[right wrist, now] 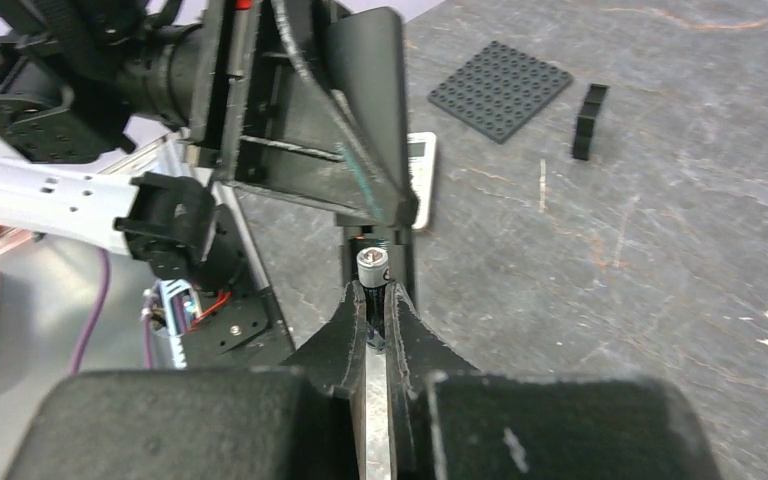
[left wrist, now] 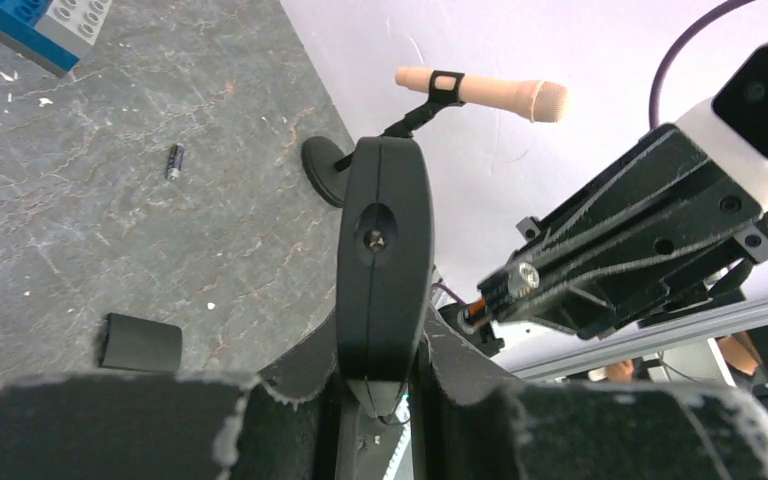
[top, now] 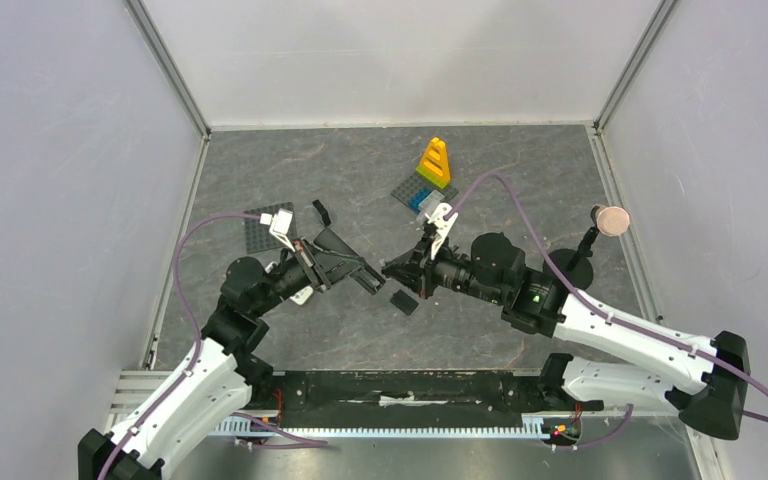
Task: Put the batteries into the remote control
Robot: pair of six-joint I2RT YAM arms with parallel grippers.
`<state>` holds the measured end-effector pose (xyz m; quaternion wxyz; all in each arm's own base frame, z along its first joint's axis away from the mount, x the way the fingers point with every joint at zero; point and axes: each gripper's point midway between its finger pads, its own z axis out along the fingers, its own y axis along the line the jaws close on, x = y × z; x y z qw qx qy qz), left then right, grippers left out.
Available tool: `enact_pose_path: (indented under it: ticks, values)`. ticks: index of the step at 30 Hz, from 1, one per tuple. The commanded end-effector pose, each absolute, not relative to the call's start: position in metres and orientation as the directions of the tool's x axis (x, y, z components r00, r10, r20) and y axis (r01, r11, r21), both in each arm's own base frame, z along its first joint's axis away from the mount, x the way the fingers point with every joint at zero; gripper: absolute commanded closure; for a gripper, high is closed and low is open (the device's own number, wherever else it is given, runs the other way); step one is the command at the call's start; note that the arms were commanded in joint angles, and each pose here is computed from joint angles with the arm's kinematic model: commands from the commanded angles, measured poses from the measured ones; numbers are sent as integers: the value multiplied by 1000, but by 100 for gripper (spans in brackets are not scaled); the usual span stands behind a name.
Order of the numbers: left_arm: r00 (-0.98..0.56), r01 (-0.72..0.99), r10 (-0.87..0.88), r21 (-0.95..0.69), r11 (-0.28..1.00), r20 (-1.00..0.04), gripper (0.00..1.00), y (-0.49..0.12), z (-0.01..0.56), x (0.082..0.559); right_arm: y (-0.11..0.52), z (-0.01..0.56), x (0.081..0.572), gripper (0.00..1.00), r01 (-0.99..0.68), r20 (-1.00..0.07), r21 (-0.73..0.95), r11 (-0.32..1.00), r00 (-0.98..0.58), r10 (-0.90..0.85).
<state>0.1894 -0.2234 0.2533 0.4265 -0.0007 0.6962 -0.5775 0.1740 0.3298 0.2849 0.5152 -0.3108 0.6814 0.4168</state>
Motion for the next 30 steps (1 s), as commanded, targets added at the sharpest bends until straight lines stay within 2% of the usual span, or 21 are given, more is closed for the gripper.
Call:
enact_pose_path:
  ticks: [1, 9, 19, 30]
  values:
    - [-652, 509, -525, -829, 231, -547, 98, -228, 279, 184, 346, 323, 158, 96, -889, -961, 273, 368, -265, 74]
    - [-675, 503, -527, -845, 184, -516, 98, -232, 285, 182, 365, 308, 149, 95, -894, -964, 250, 371, -265, 12]
    - [-682, 518, -499, -835, 185, -534, 98, -234, 280, 178, 364, 305, 162, 95, -872, -973, 196, 448, -230, -23]
    - [-690, 516, -499, -840, 169, -524, 98, -235, 282, 178, 367, 286, 159, 94, -878, -966, 162, 450, -235, -110]
